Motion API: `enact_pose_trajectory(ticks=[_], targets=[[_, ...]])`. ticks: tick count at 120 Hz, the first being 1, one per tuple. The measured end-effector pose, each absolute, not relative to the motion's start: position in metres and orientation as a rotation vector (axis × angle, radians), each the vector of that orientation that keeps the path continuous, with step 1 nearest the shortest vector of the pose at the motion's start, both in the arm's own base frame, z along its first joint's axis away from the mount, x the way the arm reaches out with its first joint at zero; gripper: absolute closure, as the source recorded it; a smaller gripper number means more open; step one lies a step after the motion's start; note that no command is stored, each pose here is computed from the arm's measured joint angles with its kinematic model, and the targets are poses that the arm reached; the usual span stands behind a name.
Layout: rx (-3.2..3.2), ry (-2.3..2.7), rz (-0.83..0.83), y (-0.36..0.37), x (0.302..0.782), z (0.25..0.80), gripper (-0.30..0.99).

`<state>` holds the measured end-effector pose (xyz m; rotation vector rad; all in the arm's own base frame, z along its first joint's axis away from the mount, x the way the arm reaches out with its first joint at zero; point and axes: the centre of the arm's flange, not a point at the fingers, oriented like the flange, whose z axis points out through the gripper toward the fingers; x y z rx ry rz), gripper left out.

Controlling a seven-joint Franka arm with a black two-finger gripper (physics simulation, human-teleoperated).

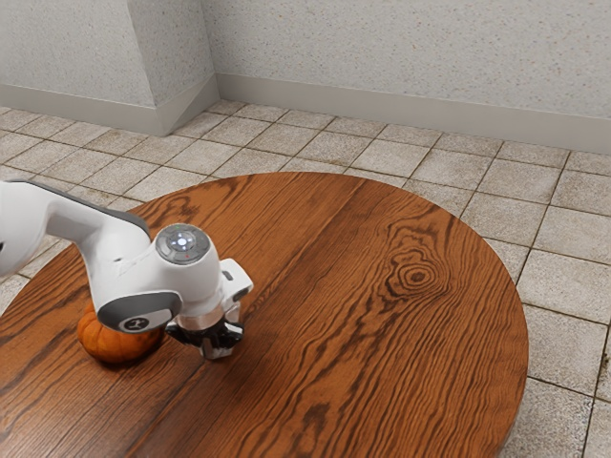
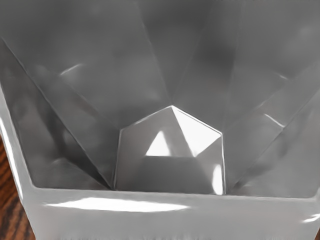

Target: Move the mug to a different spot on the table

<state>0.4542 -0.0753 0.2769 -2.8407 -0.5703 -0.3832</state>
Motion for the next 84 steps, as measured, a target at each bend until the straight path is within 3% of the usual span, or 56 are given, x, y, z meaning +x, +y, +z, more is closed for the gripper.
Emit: enact_pose_trajectory(ticks=[24,37,84], targets=[[-2.841,-0.560,-0.379,-0.072,0.455,0.277,0.69],[-2.843,-0.556,-0.376,-0.071,0.455,0.276,0.54],[-2.852,-0.544,-0.340,-0.067,0.440,0.274,0.37]])
